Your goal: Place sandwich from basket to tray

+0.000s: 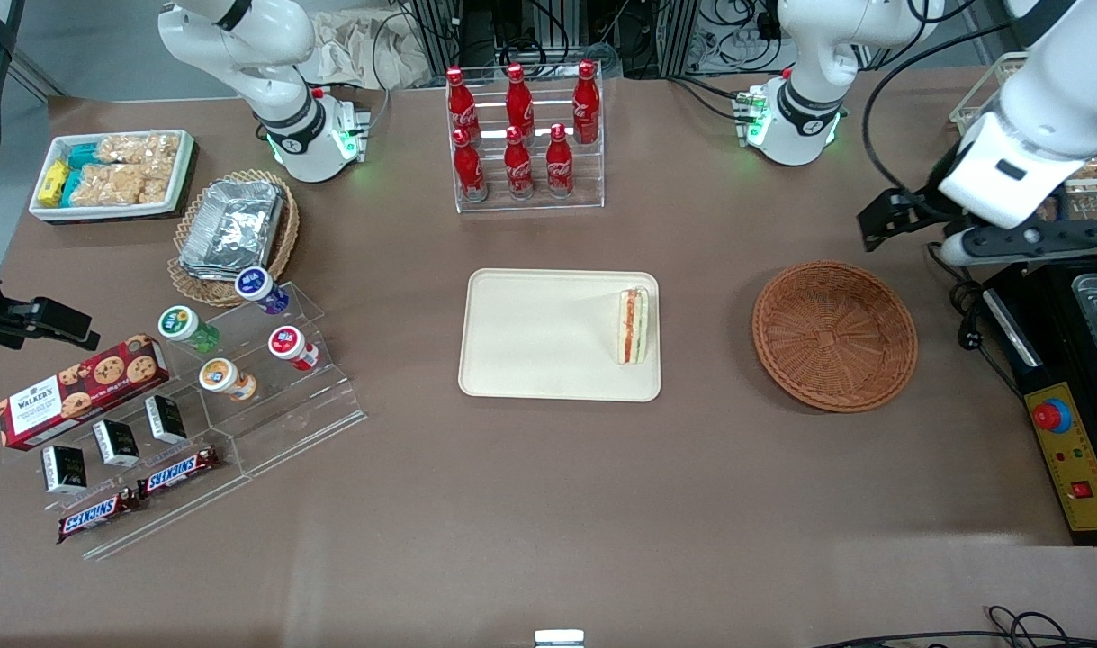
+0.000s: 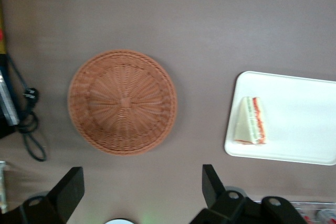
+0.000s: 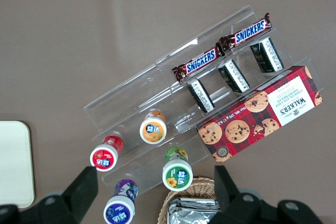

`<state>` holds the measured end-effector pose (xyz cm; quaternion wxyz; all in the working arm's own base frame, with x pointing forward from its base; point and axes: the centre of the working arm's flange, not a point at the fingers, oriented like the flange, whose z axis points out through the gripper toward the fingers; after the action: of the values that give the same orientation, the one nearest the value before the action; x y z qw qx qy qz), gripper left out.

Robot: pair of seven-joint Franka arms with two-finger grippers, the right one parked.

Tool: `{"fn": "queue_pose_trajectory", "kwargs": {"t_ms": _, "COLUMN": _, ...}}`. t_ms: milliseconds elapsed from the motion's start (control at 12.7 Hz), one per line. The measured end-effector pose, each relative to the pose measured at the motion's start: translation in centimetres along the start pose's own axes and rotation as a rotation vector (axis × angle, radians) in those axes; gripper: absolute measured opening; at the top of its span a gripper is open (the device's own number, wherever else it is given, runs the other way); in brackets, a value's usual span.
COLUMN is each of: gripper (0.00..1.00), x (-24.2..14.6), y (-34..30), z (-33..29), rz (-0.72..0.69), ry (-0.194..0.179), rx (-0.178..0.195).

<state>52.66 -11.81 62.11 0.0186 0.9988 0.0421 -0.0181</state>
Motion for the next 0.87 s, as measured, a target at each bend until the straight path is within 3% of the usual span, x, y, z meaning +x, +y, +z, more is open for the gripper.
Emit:
{"fn": "queue_pose_trajectory", "kwargs": {"t_ms": 158, "gripper": 1.00, "x": 0.3, "y": 1.1, "z": 0.7, "rz": -0.020, "ry": -0.008, "rx": -0.023}}
{"fn": "queue_pose_trajectory", "kwargs": {"t_ms": 474, "gripper": 1.00, "x": -0.1, "y": 3.3, "z": 1.3, "rz": 0.003, "ry": -0.016, "rx": -0.018}}
{"fn": "queue_pose_trajectory", "kwargs": {"t_ms": 868, "gripper": 1.00, "x": 0.6, "y": 3.2, "z": 0.0, "rz": 0.004, "ry": 0.021, "rx": 0.021}}
